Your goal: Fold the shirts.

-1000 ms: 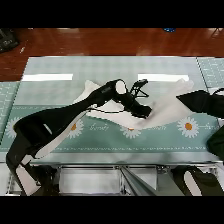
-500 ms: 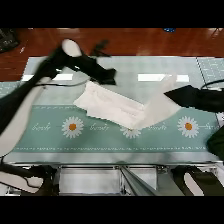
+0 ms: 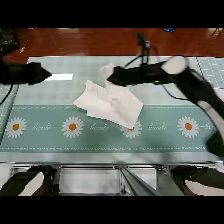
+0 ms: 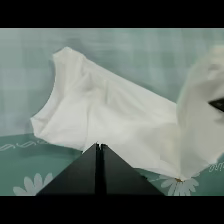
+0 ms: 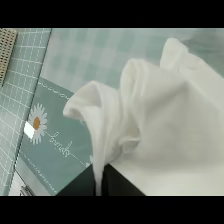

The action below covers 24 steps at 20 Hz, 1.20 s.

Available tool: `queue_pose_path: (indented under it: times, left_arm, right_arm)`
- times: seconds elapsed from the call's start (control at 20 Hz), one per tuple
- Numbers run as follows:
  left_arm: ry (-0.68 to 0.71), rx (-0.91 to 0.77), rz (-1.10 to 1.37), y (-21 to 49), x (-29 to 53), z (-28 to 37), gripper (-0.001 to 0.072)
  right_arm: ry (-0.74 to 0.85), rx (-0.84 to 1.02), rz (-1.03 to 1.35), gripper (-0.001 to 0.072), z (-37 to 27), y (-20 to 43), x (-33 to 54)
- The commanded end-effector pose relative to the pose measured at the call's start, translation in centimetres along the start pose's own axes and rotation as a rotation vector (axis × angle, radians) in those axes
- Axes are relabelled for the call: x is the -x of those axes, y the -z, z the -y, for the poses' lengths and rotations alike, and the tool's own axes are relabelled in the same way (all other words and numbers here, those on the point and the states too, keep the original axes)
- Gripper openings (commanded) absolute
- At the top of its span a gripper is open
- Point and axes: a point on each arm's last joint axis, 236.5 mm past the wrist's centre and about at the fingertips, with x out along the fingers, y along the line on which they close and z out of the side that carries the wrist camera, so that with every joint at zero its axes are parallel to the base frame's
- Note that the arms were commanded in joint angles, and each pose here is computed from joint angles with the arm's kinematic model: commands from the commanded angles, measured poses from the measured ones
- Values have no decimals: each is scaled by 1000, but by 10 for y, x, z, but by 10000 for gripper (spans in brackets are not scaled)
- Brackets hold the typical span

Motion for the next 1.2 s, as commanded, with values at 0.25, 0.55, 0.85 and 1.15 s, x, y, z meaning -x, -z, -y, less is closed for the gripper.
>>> queue_pose_path:
  times: [0.25,0.55,0.85,1.15]
  left_arm:
    - [-10,114,-19,77,-26,-23,21]
    - [-39,173,41,60,-24,-42,21]
    - [-18,182,-7,71,-19,-36,21]
    - [-20,188,-17,75,-21,-37,21]
  right_arm:
    - [-117,-77,-120,413,1,9,-128]
    - [-46,23,-222,407,19,-27,21]
    - [723,55,36,408,141,-23,224]
    - [617,-329,217,408,205,89,186]
